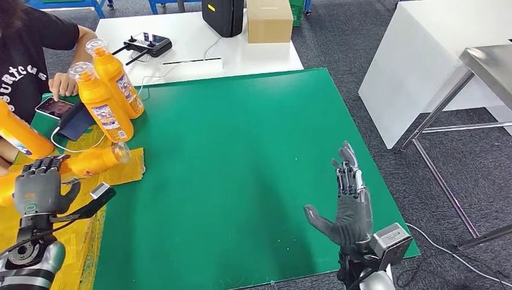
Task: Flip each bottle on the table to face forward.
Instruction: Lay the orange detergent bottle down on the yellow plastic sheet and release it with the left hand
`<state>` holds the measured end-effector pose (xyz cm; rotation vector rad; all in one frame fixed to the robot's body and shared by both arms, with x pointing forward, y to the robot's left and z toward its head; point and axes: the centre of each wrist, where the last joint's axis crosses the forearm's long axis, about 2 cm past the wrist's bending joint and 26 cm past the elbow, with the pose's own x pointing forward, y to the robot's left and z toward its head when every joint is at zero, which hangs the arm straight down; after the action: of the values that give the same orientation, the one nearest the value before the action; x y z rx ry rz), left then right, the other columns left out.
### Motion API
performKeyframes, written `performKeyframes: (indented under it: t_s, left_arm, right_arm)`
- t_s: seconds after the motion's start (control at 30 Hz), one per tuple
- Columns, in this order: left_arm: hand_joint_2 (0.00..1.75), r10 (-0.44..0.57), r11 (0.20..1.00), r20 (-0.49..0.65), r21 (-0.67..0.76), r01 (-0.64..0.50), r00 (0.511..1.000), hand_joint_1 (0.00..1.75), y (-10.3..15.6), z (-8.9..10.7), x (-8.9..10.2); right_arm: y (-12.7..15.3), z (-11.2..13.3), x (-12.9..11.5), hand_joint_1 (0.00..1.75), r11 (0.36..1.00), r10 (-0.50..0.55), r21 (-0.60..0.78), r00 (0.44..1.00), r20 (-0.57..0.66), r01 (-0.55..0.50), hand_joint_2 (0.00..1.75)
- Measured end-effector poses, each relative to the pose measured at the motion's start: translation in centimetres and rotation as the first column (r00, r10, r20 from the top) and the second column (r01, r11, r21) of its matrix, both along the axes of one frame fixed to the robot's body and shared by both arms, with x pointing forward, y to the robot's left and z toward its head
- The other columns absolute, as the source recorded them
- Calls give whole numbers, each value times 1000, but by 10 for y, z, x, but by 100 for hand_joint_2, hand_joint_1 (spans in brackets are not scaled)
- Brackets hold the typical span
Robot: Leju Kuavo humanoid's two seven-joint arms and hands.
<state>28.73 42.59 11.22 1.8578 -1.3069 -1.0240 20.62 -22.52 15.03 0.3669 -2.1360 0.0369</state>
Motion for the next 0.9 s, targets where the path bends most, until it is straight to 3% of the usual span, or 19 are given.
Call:
performKeyframes:
  t_s: [0.13, 0.43, 0.57, 0.9]
  left_arm:
    - [175, -7, 1000, -120, -29, 4, 993, 77, 8, -15, -1]
    - [175, 0, 998, -230, -63, -14, 973, 77, 6, -33, 1]
    - [175, 0, 998, -241, -65, -17, 970, 0, 6, -36, 1]
    - [175, -12, 995, -279, -100, -17, 960, 0, -2, -44, 4]
  right_arm:
    - [-5, -1, 0, 0, 1000, -20, -13, 1000, -7, 20, 175]
    - [-8, 0, 1, 0, 999, -37, -24, 999, -13, 36, 175]
    - [-9, 0, 1, 0, 999, -38, -25, 999, -13, 37, 175]
    - [-8, 2, 6, 0, 998, -51, -39, 999, -13, 50, 175]
